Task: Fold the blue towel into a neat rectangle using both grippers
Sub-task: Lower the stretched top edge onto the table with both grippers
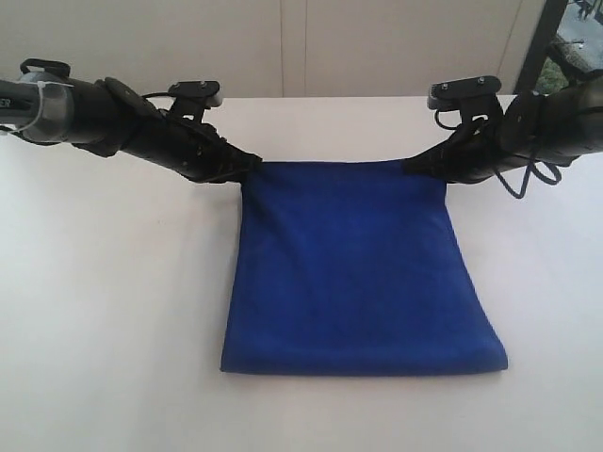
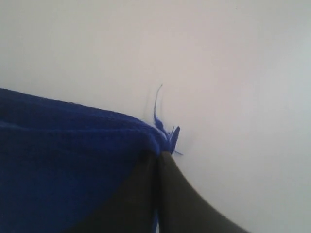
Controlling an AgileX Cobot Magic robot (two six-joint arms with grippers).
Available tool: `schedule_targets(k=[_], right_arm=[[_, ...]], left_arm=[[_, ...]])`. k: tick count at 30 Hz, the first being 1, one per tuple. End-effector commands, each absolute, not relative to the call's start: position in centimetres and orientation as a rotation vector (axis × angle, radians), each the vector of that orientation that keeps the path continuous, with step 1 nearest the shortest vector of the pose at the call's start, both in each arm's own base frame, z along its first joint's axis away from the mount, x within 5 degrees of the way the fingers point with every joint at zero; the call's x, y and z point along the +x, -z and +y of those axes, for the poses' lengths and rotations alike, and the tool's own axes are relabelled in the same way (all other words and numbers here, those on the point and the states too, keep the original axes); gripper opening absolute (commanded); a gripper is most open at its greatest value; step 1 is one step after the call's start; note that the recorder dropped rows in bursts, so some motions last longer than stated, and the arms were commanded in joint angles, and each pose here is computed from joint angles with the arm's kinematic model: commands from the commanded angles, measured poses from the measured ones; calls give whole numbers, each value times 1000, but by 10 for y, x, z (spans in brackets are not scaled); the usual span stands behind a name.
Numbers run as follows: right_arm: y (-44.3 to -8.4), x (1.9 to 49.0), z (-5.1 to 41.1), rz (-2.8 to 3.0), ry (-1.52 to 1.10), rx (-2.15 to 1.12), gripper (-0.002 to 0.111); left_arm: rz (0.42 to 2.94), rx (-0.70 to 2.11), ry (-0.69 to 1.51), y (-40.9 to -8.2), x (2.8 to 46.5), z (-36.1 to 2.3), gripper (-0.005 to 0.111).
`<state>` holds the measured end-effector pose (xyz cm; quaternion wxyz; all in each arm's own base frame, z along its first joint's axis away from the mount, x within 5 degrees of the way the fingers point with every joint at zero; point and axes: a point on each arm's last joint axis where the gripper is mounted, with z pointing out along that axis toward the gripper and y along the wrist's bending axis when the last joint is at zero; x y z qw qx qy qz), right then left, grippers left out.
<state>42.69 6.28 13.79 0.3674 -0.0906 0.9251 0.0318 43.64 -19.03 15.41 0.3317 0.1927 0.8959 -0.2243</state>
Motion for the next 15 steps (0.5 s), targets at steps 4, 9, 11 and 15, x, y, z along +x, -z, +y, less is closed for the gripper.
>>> schedule_targets(k=[4,9,11,15], right_arm=[[-136,435,64,2373,-86,-233,0],[-134,438,65,2375,-88,-230,0],[-132,438,65,2377,-88,-230,0],[-132,438,65,2379,-88,-230,0]], left_arm=[[2316,522,621,-162,442,-196,0],[2330,509,653,-151,448,-200,0],[2336,492,665,-148,449,-200,0],[2342,498,673,-147,448,-201,0]])
